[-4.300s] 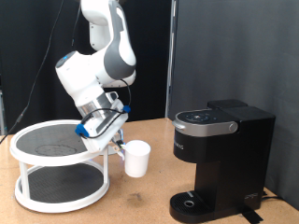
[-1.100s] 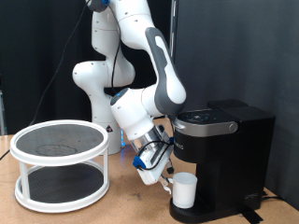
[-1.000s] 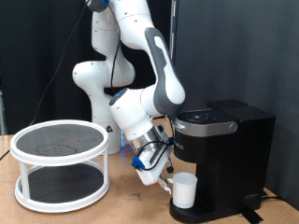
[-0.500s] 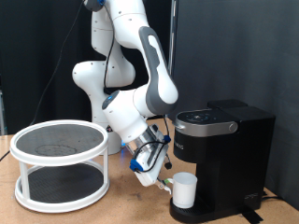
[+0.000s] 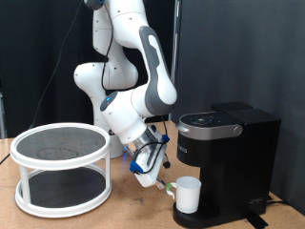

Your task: Make a cup of coffee with the keurig machine

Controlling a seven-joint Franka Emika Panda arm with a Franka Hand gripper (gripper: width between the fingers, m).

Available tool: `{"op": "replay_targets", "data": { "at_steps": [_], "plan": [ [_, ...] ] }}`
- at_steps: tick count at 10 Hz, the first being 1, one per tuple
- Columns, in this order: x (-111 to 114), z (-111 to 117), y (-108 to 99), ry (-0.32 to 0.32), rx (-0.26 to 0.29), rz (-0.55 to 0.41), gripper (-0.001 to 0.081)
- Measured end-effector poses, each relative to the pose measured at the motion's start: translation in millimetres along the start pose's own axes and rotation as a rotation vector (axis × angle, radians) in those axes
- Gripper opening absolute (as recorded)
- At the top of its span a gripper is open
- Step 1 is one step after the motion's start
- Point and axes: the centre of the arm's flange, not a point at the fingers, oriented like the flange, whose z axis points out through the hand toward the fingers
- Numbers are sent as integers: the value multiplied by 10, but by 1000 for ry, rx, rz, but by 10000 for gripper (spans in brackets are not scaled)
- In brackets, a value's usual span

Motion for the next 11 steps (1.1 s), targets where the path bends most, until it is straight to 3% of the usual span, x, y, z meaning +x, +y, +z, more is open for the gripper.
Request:
{"op": "replay_targets", "data": {
  "at_steps": [6, 11],
  "plan": [
    [-26, -25, 83, -28, -7, 9, 734],
    [-32, 184, 315, -15, -20, 8, 734]
  ]
}}
